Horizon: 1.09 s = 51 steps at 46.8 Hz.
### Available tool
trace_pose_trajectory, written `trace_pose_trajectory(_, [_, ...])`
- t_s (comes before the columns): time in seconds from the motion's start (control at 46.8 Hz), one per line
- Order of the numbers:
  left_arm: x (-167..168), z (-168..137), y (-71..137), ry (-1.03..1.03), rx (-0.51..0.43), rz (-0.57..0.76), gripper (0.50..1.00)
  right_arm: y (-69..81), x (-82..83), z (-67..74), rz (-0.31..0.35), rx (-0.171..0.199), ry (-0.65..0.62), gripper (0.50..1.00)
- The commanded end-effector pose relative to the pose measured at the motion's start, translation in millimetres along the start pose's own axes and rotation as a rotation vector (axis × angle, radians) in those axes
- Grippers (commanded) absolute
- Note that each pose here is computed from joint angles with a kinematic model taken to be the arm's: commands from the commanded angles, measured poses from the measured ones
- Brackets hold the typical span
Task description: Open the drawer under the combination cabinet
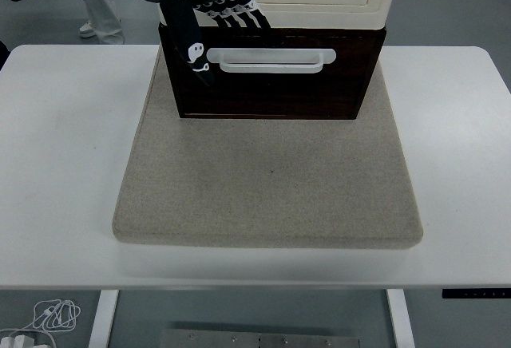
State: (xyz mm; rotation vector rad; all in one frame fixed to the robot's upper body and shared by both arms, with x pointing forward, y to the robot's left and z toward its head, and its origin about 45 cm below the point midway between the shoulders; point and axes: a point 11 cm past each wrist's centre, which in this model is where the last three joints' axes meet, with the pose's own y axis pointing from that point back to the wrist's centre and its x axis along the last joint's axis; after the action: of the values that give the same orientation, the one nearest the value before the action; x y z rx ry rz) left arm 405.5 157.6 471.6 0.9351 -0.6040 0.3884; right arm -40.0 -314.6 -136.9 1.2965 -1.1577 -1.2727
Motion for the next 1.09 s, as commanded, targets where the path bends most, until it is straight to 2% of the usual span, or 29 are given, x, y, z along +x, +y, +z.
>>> trace_pose_trajectory(0.0, [4,3,-2,-0.013,0.019,-0.003,1.0,0.0,0.0,0.2,0.0,-0.001,0.0,0.926])
trace_pose_trajectory(0.47, [13,2,-16,-0.043,0.136,-0.031,1.0,0.0,0.0,0.2,0.0,-0.001,0.0,0.926])
trace_pose_trajectory(0.726, [5,13,-32,-0.081,0.172,-0.061,1.0,0.0,0.0,0.2,0.0,-0.001,0.0,0.926])
trace_pose_trajectory(1.068, [10,19,-52,-0.077,0.193,-0.047,1.0,0.0,0.0,0.2,0.0,-0.001,0.0,0.926])
